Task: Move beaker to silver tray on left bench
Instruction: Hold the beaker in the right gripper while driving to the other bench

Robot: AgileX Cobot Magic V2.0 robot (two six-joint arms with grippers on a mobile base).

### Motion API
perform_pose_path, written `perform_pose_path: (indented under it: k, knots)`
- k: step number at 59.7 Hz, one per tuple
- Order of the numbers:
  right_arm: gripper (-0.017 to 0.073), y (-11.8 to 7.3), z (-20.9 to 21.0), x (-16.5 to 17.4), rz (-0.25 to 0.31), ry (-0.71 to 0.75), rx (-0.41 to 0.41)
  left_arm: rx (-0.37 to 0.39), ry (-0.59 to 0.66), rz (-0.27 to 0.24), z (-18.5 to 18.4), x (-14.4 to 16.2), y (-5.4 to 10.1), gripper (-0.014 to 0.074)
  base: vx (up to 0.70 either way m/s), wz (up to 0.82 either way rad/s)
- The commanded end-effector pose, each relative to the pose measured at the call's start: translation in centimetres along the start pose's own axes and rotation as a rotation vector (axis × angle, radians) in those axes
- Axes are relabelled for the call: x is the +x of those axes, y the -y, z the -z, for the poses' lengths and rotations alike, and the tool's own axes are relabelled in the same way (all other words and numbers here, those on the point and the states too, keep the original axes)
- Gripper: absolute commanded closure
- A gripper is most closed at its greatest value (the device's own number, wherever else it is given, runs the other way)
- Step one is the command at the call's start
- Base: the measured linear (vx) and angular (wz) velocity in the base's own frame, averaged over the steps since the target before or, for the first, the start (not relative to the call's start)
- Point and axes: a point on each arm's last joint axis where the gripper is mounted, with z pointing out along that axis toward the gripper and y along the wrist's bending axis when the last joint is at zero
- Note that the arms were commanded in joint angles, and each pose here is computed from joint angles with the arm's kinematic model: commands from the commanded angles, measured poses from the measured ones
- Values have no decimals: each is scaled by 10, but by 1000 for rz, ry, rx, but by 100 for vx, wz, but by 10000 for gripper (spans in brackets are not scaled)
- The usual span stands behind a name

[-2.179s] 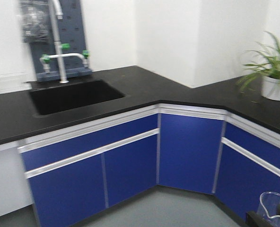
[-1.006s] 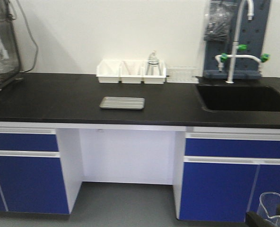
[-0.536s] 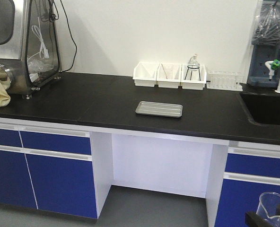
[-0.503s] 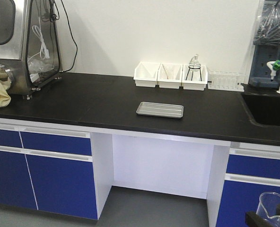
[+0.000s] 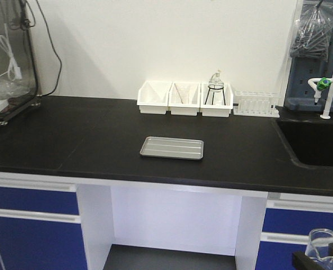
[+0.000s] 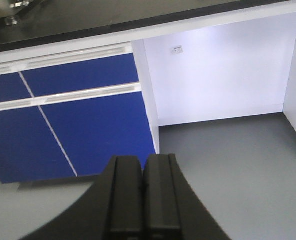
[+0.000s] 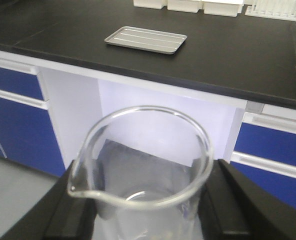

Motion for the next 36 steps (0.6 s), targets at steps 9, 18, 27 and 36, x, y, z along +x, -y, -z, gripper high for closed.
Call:
perform_pose_path:
  k: [9,18,27,36]
  knots:
    - [570,-3,3,-18,13,117,-31,6,71,0,-2,-2,1,592,36,-13]
    - [570,-3,3,-18,13,117,-31,6,71,0,-2,-2,1,592,37,-7]
    - [570,-3,3,-18,13,117,-31,6,71,0,-2,-2,1,592,38,-2]
    - [570,-3,3,-18,13,117,-31,6,71,0,-2,-2,1,592,39,-1]
